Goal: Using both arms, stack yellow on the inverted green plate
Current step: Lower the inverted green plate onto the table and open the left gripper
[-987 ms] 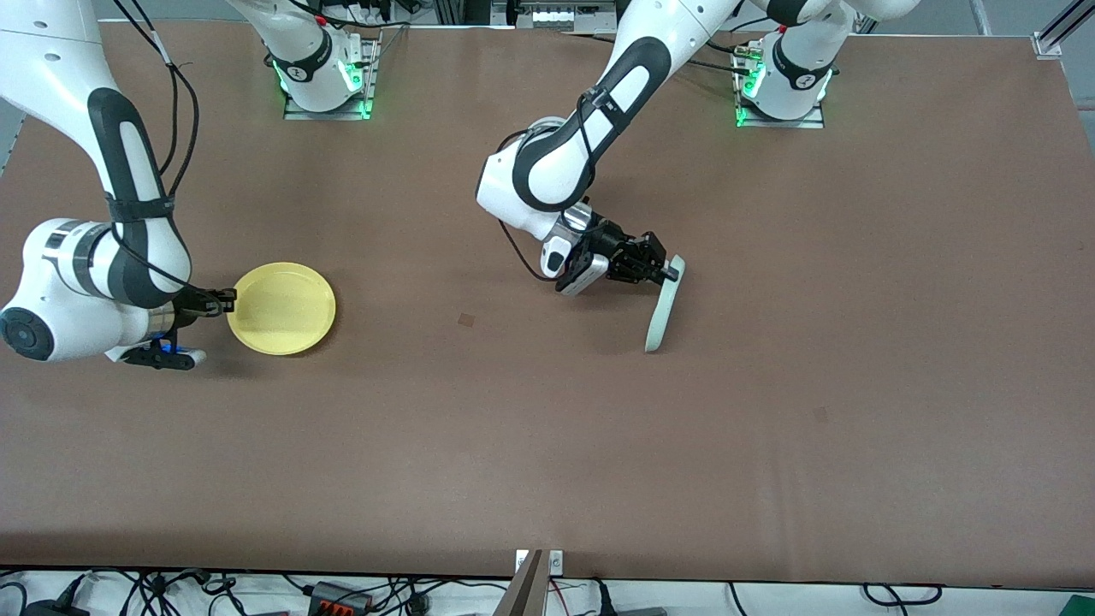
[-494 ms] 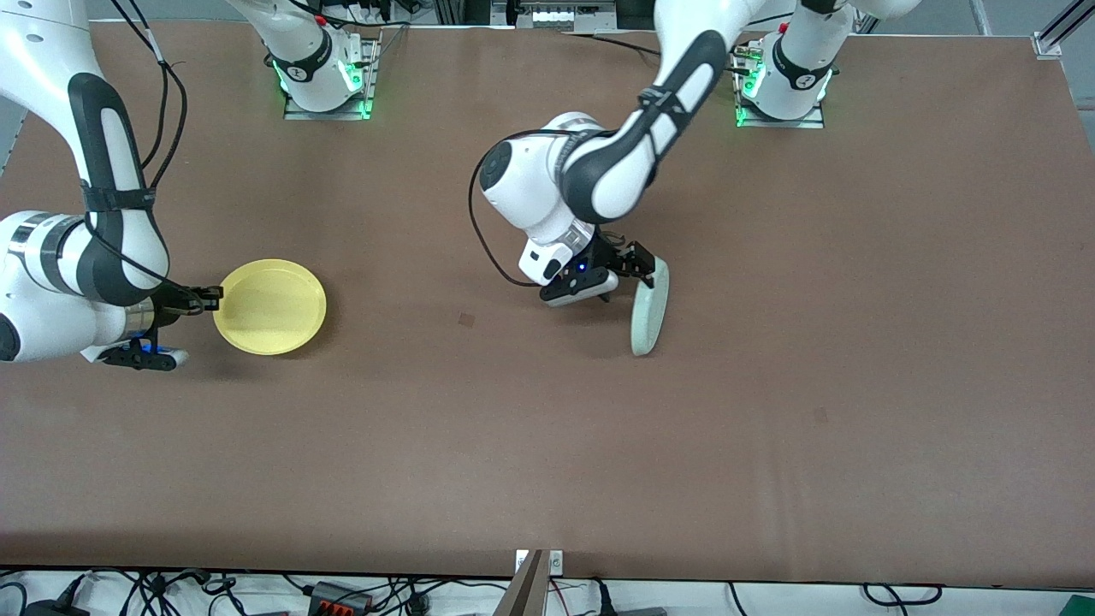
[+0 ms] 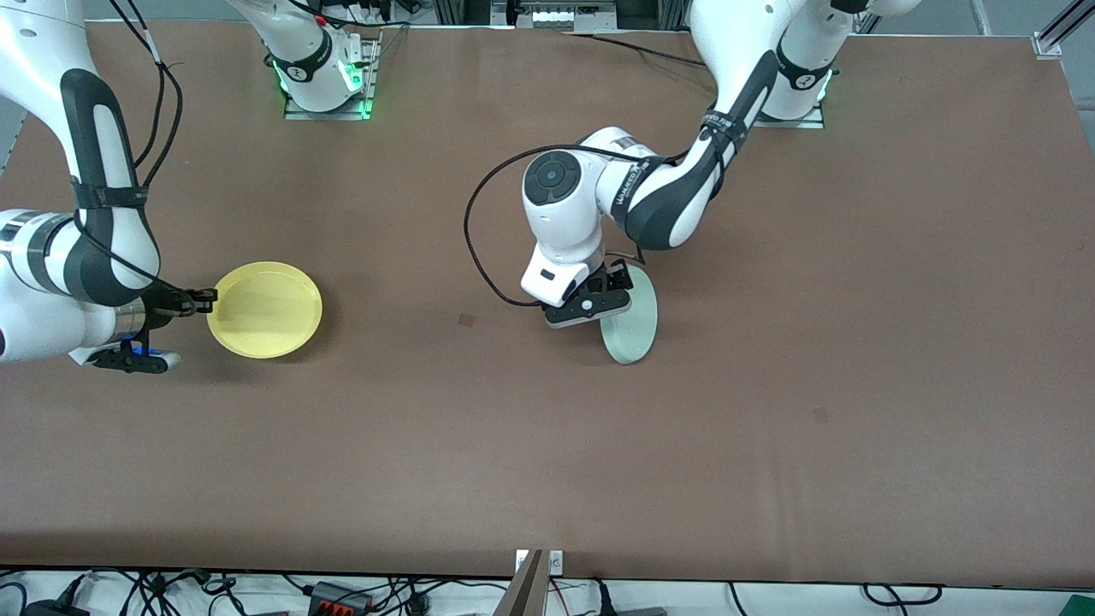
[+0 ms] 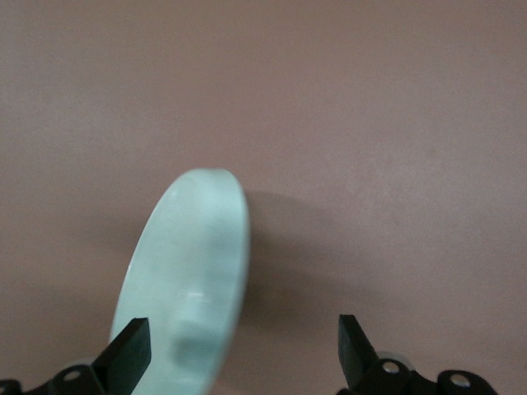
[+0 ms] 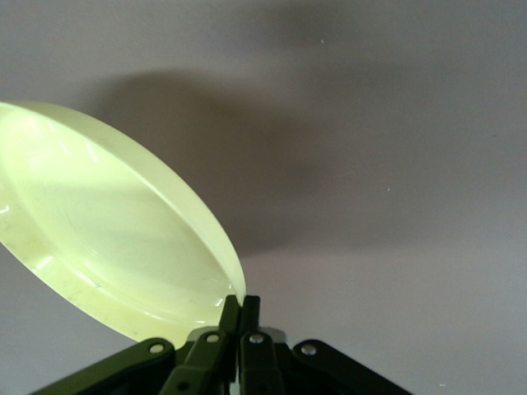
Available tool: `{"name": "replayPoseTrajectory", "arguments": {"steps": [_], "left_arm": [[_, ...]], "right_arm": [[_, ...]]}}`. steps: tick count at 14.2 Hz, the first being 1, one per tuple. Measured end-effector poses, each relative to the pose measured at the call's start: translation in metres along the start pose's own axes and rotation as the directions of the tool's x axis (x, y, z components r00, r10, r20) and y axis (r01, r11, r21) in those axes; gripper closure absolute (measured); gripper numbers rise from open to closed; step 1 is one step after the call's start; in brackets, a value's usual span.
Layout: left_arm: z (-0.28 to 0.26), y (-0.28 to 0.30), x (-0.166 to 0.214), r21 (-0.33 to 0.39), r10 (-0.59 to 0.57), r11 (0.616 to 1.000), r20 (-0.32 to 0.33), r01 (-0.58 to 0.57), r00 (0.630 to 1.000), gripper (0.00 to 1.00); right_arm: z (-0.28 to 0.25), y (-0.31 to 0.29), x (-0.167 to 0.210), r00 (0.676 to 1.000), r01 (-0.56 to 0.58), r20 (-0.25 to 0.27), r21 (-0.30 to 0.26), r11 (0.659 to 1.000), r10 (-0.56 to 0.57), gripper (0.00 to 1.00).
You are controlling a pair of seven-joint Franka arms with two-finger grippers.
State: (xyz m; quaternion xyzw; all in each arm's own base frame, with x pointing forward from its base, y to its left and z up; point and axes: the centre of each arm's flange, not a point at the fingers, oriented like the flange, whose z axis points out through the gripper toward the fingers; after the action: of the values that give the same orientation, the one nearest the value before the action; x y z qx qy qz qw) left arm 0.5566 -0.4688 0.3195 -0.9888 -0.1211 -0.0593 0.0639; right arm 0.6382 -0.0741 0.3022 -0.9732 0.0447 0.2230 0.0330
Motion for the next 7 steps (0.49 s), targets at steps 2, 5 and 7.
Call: {"name": "replayPoseTrajectory", "arguments": {"steps": [2, 5, 7], "left_arm": [[-0.014, -0.008, 0.010, -0.022, -0.024, 0.999, 0.004, 0.025, 1.000, 0.00], [-0.029, -0.023, 0.028, -0.065, -0.071, 0.995, 0.044, 0.074, 0.996, 0.00], [-0.035, -0.045, 0.048, -0.053, -0.049, 0.997, 0.055, 0.052, 0.997, 0.00]], "right_arm": [[-0.006, -0.004, 0.000, 1.000, 0.006, -0.004, 0.001, 1.000, -0.006, 0.97], [-0.007, -0.010, 0.000, 1.000, 0.007, -0.006, 0.043, 0.999, -0.006, 0.97], [-0.009, -0.023, 0.000, 1.000, 0.023, -0.010, 0.051, 0.998, -0.023, 0.97]]}}
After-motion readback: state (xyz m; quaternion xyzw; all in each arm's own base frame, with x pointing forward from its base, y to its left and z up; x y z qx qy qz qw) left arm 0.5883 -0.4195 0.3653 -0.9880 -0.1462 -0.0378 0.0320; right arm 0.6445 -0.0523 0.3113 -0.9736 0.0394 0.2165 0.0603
